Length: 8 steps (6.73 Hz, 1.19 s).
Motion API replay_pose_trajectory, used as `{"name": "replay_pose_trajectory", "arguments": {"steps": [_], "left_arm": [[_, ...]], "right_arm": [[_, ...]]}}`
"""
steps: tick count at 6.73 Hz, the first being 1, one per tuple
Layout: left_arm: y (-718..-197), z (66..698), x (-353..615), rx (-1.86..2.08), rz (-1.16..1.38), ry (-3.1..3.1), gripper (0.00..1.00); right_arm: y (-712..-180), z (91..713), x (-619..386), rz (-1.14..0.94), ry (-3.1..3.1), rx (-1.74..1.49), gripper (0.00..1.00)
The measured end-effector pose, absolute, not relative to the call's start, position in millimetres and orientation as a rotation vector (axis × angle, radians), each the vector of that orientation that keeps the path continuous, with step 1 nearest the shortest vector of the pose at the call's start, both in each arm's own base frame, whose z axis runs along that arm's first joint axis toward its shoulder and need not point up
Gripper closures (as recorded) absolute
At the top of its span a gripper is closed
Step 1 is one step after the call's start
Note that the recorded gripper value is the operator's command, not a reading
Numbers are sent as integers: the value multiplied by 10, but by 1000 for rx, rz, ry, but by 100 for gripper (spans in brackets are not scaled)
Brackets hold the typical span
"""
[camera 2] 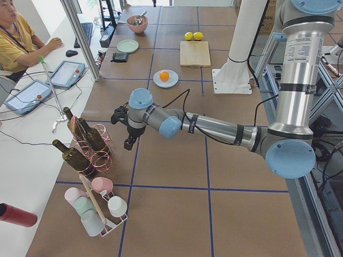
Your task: Pick orange to plate
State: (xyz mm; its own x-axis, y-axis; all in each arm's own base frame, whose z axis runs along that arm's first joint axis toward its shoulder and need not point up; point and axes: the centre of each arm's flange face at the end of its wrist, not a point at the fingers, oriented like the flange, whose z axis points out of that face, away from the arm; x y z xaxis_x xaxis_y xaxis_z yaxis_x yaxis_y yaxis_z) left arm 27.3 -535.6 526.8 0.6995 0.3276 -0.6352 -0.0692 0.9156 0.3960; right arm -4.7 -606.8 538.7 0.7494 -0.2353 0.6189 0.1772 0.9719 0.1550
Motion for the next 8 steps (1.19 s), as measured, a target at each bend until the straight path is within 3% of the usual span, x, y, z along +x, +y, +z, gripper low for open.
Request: {"name": "replay_pose_trajectory", "arguments": {"steps": [4,6,8], "left_arm": [[-5072,5042,-244,322,164,846,7],[-4988,5367,-591,268,228,771,0],[-4961,5692,-727,167,217,770,0]], "right_arm": [[-6040,5396,-86,-263,-728,92,0],[-5888,5512,-74,-285,-731,83,0],[-5741,5563,-58,-296,-731,89,0]]}}
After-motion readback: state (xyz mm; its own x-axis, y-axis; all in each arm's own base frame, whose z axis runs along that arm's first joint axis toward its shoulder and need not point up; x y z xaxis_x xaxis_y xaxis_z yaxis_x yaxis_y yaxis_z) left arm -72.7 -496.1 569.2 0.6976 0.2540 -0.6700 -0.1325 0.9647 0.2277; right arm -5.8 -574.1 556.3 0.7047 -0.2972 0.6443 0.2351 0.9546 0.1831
